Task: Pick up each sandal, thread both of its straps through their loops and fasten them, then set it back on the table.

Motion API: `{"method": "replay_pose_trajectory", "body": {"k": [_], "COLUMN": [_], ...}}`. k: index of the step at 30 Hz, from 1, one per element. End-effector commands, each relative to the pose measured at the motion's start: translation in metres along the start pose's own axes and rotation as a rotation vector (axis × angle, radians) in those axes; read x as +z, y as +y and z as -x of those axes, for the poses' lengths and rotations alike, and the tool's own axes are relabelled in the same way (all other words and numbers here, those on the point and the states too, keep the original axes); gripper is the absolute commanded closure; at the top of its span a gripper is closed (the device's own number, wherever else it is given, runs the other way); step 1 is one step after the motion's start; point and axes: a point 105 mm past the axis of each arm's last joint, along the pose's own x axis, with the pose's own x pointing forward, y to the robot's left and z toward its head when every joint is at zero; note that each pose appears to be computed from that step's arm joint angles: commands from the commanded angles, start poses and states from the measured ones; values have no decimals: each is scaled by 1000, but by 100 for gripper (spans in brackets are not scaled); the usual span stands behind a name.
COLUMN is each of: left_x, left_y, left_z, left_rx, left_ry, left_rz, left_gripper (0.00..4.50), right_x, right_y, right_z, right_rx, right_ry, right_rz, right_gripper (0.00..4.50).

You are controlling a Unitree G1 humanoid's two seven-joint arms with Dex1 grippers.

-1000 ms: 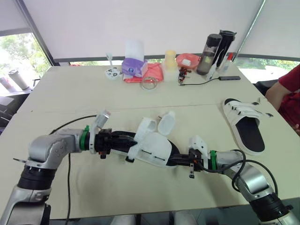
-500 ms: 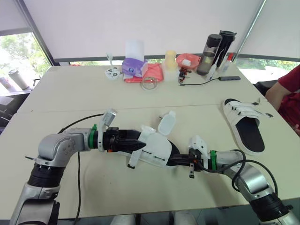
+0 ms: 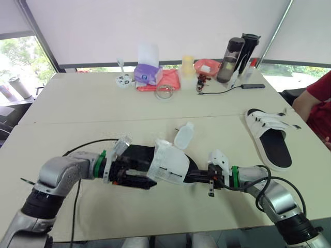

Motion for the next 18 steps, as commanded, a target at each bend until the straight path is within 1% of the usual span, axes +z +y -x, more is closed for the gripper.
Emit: {"method": "replay_pose_trajectory", "body": {"k": [1, 6, 12, 18], "left_x": [1, -6, -4, -11], "left_y": [-13, -16, -15, 0], "left_z": [0, 0, -9, -21], "left_rx": [-48, -52, -45, 20], "left_ry": [22, 39, 33, 60], "left_rz": [-35, -14, -27, -52], "left_gripper": [2, 2, 2, 2], "right_x": [-24, -24, -24, -24], "right_y": [-10, -11, -12, -14], "right_z": [6, 6, 5, 5], "right_rx": [-82, -86, -90, -99], "right_ry": [87, 88, 85, 82], "right_rz": [-54, -54, -52, -49], "right_gripper": [450, 450, 450, 450]}}
